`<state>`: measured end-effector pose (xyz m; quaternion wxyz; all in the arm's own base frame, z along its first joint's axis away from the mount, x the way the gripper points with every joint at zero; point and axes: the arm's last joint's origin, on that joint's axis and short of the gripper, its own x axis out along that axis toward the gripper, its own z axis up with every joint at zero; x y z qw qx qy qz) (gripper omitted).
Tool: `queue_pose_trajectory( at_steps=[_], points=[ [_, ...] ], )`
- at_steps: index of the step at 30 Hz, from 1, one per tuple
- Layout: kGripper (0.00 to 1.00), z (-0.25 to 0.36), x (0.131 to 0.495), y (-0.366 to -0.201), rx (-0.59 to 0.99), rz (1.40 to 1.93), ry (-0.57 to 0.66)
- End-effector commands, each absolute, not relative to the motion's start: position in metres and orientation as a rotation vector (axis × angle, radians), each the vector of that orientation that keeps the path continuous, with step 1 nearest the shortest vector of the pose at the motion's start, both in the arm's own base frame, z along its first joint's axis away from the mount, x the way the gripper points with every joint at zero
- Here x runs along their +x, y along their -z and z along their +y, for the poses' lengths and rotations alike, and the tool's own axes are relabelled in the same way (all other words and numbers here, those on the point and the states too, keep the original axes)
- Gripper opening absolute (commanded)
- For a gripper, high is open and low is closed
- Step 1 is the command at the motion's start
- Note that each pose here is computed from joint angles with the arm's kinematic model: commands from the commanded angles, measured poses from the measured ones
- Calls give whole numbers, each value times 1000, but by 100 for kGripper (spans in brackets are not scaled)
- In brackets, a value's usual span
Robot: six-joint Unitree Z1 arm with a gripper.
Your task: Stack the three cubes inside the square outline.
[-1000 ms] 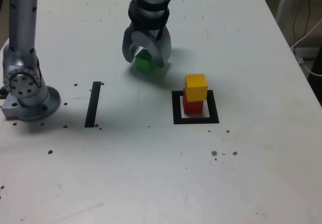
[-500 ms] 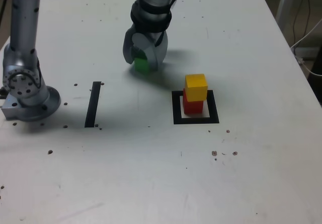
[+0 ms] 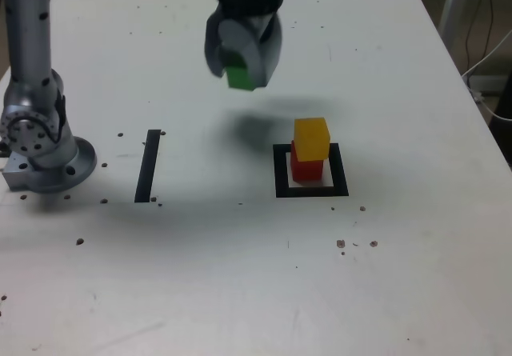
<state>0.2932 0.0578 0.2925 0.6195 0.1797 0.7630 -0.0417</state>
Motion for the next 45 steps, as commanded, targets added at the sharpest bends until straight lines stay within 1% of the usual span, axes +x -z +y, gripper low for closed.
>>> queue_pose_trajectory(
  at_steps=[1,4,6,9,11,18,26,30,35,45],
  points=[
    [1,46,293,-318,369,1765,80],
    [1,30,299,-336,297,1743,36],
    [1,20,305,-344,251,1724,9],
    [1,3,316,-351,192,1693,-13],
    [1,-7,324,-352,157,1678,-19],
    [1,-32,348,-342,80,1667,-51],
    [1,-36,355,-326,59,1715,-99],
    [1,-37,359,-320,56,1730,-105],
    [1,-37,362,-316,52,1738,-109],
    [3,-38,363,-312,41,1738,-119]
  ],
)
